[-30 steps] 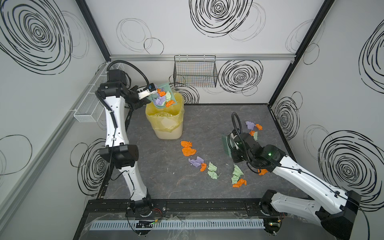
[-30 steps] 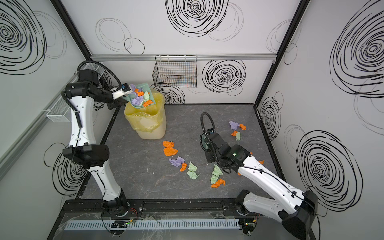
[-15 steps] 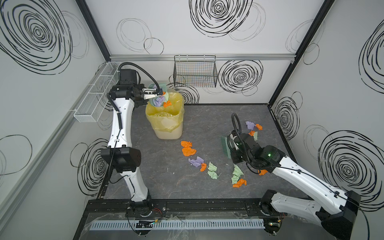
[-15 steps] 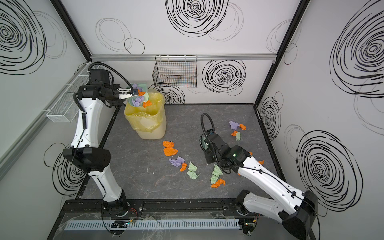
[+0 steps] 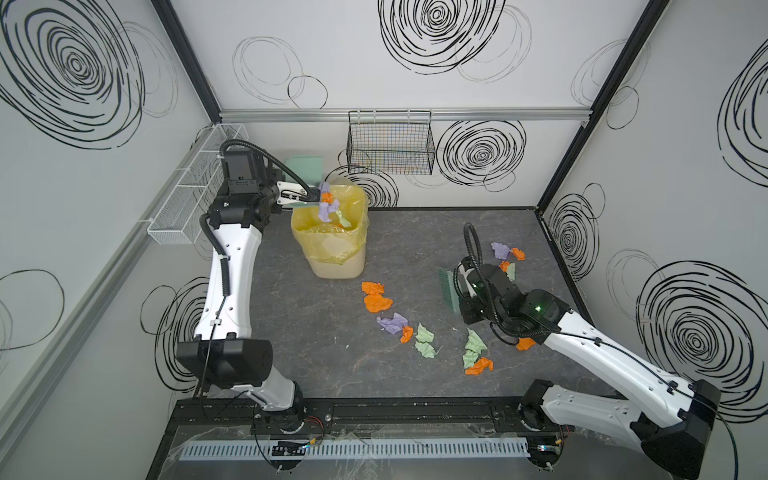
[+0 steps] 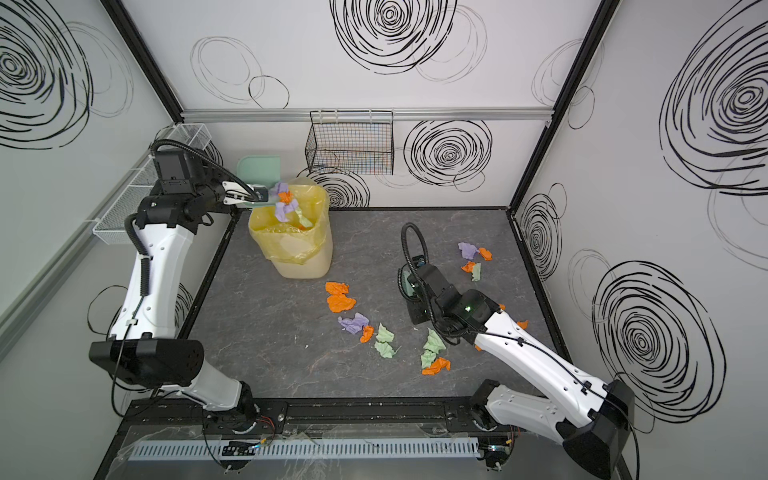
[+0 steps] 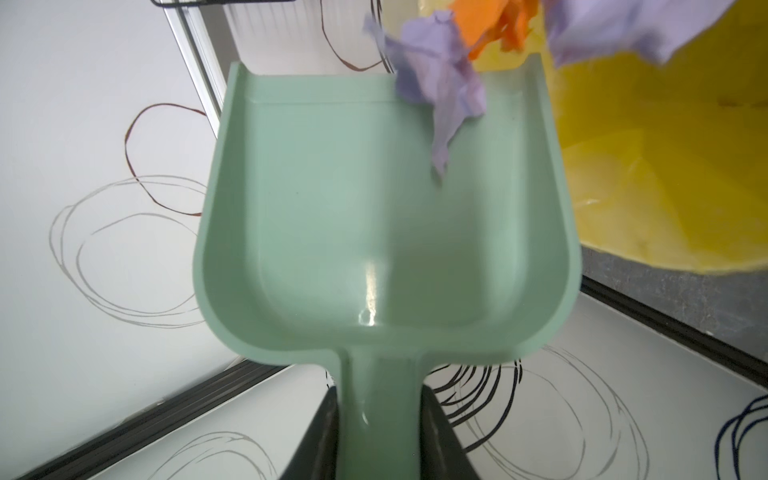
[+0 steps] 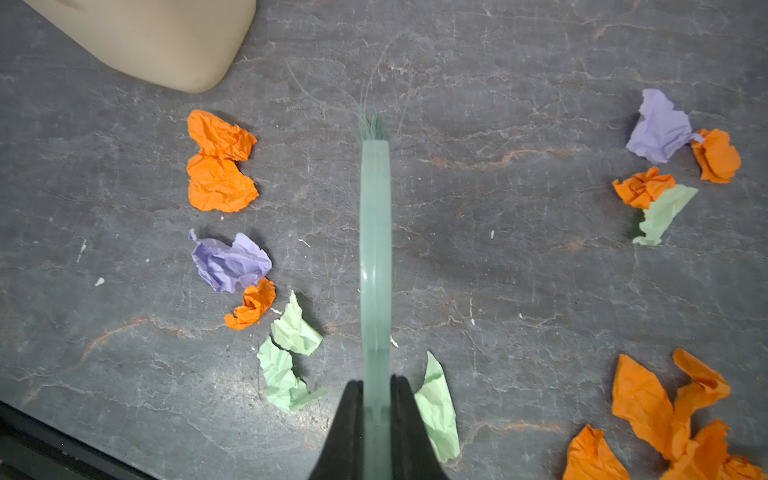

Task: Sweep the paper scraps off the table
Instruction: 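Tip the green dustpan over the bin with the left gripper to empty it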

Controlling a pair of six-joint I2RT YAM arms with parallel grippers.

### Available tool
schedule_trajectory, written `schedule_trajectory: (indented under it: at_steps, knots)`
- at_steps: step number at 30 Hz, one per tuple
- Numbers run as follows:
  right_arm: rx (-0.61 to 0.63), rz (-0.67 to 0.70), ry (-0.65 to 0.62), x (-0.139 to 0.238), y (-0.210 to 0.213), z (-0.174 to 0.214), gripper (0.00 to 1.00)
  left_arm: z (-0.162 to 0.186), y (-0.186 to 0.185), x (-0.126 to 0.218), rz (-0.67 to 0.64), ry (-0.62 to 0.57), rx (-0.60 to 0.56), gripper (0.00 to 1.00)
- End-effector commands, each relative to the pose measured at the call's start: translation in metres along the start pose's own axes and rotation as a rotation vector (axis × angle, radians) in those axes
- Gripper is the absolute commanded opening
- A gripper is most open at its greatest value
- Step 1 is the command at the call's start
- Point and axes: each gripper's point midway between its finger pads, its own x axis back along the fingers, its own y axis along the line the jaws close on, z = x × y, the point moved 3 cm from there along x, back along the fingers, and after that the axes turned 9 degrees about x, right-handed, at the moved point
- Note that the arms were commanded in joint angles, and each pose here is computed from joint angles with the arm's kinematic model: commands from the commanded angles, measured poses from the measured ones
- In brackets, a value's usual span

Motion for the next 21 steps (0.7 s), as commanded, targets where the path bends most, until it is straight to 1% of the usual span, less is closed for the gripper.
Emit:
schedule_trajectory:
  at_steps: [1,4,6,8,13,16,19,21]
  knots:
    - [-0.161,-0.08,-0.17,0.012,0.007,-0.037,0.0,-0.002,0.012,0.004,-0.094,0.039,-0.128,0.0]
    - [-0.26,-0.189,-0.232,0.015,0.018,-0.053,0.0,-0.001,0.014,0.0,-0.091,0.055,-0.141,0.0]
    - [-0.298,-0.247,-0.245,0.014,0.026,-0.062,0.0,-0.002,0.019,0.001,-0.1,0.054,-0.137,0.0]
    - [-0.379,-0.287,-0.242,0.007,0.032,-0.066,0.0,-0.004,0.025,0.005,-0.107,0.035,-0.115,0.0]
    - [-0.52,-0.48,-0.231,-0.02,0.061,-0.075,0.0,-0.007,0.043,0.031,-0.071,-0.069,0.038,0.0]
    - [-0.569,-0.566,-0.205,-0.035,0.075,-0.08,0.0,-0.004,0.042,0.053,-0.049,-0.141,0.128,0.0]
    - [-0.594,-0.598,-0.181,-0.053,0.084,-0.086,0.0,-0.001,0.03,0.078,-0.015,-0.214,0.205,0.0]
    - [-0.604,-0.627,-0.152,-0.066,0.092,-0.091,0.0,-0.001,0.013,0.095,0.027,-0.271,0.257,0.0]
